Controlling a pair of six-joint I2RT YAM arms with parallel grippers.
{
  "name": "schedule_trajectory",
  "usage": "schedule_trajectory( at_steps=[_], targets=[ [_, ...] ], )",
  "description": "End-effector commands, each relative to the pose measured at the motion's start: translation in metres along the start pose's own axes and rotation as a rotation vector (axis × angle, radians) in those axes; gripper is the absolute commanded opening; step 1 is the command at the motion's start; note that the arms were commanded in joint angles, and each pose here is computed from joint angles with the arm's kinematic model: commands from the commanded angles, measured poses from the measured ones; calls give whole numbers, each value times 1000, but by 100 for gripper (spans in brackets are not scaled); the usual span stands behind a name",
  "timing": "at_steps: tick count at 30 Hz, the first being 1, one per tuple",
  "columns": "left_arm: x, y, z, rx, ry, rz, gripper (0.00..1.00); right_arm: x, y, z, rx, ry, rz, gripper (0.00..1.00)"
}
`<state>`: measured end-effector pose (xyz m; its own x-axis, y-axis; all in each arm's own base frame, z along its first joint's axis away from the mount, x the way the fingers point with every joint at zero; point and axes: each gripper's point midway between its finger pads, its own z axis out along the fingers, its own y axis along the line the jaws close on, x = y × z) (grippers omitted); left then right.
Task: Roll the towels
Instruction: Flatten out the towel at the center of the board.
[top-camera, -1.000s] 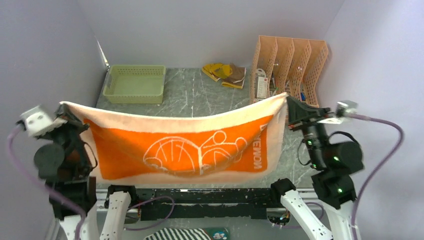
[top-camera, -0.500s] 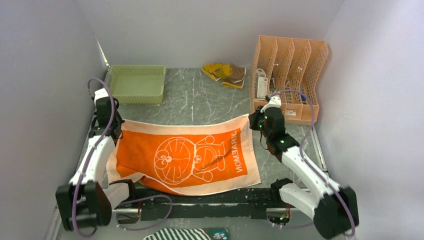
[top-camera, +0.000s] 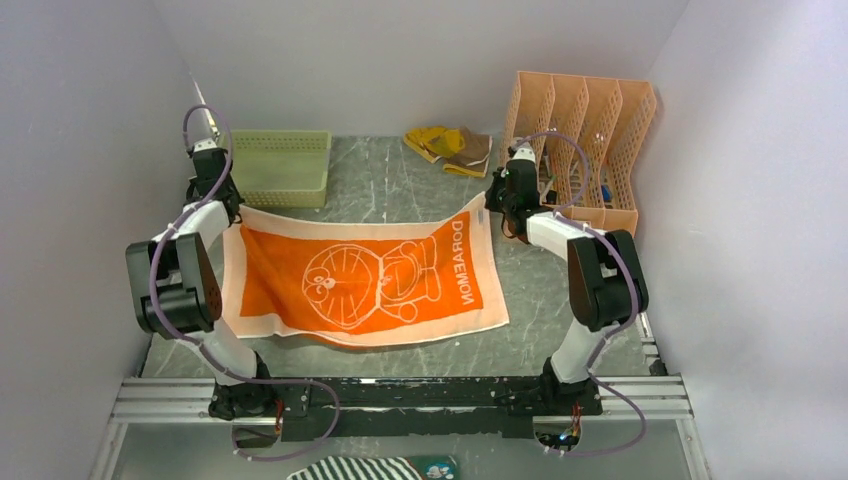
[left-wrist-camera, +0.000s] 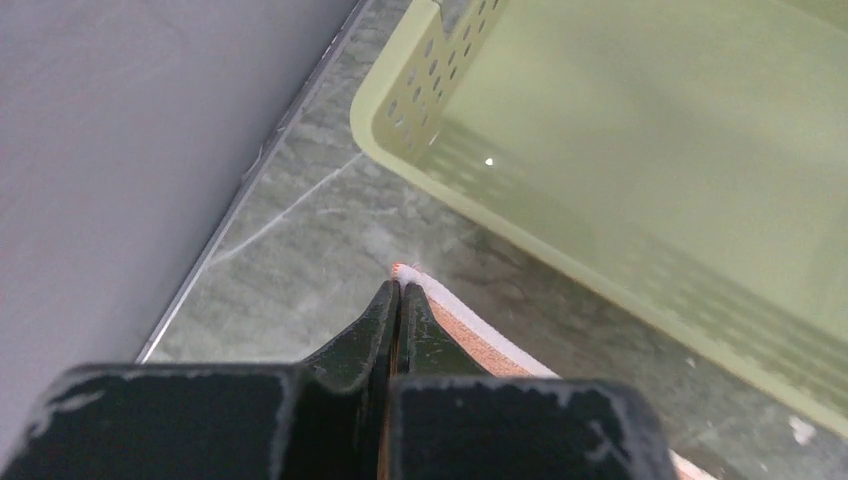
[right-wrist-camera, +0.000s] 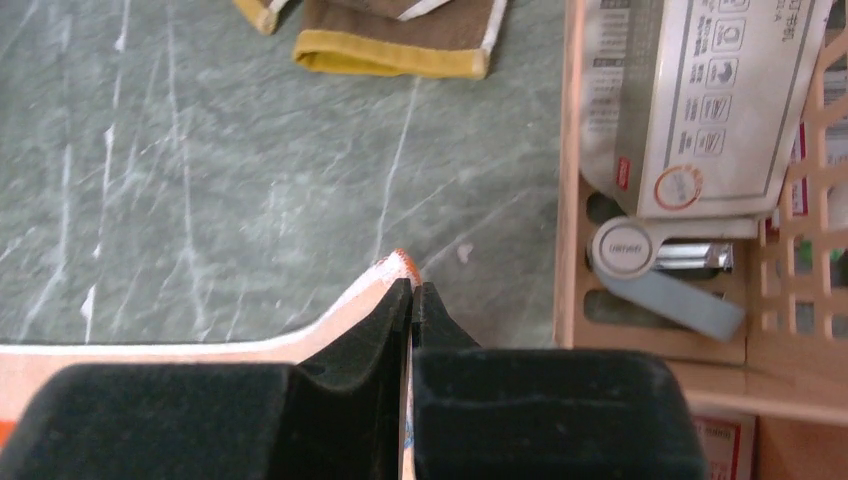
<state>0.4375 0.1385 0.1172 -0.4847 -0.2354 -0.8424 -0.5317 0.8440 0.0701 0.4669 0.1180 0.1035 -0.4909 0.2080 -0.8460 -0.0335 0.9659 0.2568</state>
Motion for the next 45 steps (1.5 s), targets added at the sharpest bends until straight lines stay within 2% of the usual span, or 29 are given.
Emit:
schedule_trajectory(
  at_steps=[1,7,13,18,19,21,22,24,28,30,31,38,45],
  targets=[
    [-27,-4,27,56,-42,-4,7,-29,-7,26,-7,-48,-26,0],
    [3,1,57,58,93,54,7,-45,-28,43,74,-64,-68,0],
    [32,11,74,108,181,-2,7,-50,-45,55,94,-40,-57,0],
    [20,1,69,173,175,-32,7,-59,-38,57,69,-32,-66,0],
    [13,0,67,179,167,-38,9,-65,-34,55,57,-40,-67,4],
    [-2,-4,58,206,147,-45,19,-76,-27,52,29,-52,-68,21],
    [-8,-5,55,216,137,-49,28,-82,-22,50,11,-60,-69,32],
    [-28,-6,45,229,97,-57,44,-95,-13,46,-19,-76,-70,49],
    [-72,-5,22,244,-30,-94,59,-117,13,42,-74,-108,-94,64],
    [-87,-14,13,302,-80,-93,74,-123,28,43,-83,-116,-127,68],
    [-89,-21,11,334,-82,-81,78,-123,35,44,-85,-115,-143,69],
    [-69,-75,22,442,25,62,81,-99,85,54,-147,-66,-194,71],
    [-60,-187,-6,668,54,153,86,-69,106,58,-180,-12,-208,72]
  ],
)
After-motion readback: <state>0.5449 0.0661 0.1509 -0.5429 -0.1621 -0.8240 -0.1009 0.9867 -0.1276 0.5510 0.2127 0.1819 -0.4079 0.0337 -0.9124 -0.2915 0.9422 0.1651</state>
